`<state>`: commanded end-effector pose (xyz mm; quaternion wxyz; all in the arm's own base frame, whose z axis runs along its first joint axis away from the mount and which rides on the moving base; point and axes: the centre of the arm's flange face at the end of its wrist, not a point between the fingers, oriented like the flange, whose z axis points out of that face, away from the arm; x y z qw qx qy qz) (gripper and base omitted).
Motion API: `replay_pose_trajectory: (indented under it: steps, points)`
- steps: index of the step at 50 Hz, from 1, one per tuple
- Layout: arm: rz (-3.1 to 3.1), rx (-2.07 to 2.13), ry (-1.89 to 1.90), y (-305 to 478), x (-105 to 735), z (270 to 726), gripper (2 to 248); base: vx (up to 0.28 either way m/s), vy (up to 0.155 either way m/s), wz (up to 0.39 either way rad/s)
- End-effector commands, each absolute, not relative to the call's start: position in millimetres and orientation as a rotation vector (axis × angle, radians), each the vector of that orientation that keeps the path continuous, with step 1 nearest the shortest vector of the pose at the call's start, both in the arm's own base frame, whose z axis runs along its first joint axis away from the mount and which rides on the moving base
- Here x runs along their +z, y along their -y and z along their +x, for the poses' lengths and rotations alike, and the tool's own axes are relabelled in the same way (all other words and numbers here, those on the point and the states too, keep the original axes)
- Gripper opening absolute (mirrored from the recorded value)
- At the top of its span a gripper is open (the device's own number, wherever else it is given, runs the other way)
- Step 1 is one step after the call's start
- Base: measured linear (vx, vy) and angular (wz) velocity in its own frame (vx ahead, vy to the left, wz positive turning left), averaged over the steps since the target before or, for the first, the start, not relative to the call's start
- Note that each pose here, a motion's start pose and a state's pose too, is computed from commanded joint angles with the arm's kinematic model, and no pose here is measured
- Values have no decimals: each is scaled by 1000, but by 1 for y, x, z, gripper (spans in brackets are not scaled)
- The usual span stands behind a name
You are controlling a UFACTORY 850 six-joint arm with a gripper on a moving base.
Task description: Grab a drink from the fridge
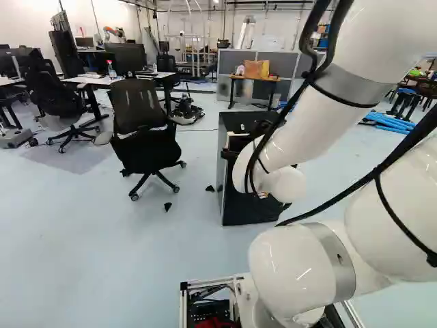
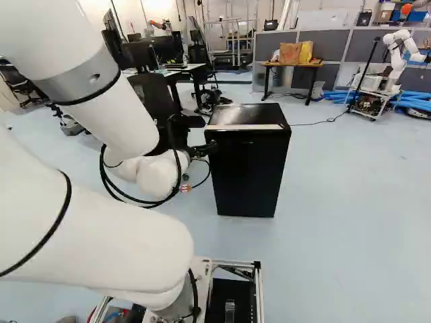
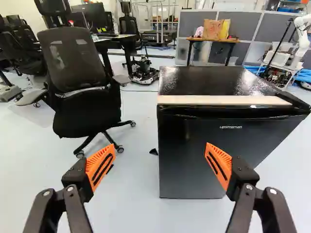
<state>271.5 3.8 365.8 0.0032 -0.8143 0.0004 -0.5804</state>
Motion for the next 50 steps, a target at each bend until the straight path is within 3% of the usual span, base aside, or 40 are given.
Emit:
replay_pose_trajectory:
  steps: [50]
  points:
    - [-2528, -1811, -218, -28, 368, 279, 247, 0, 0, 0]
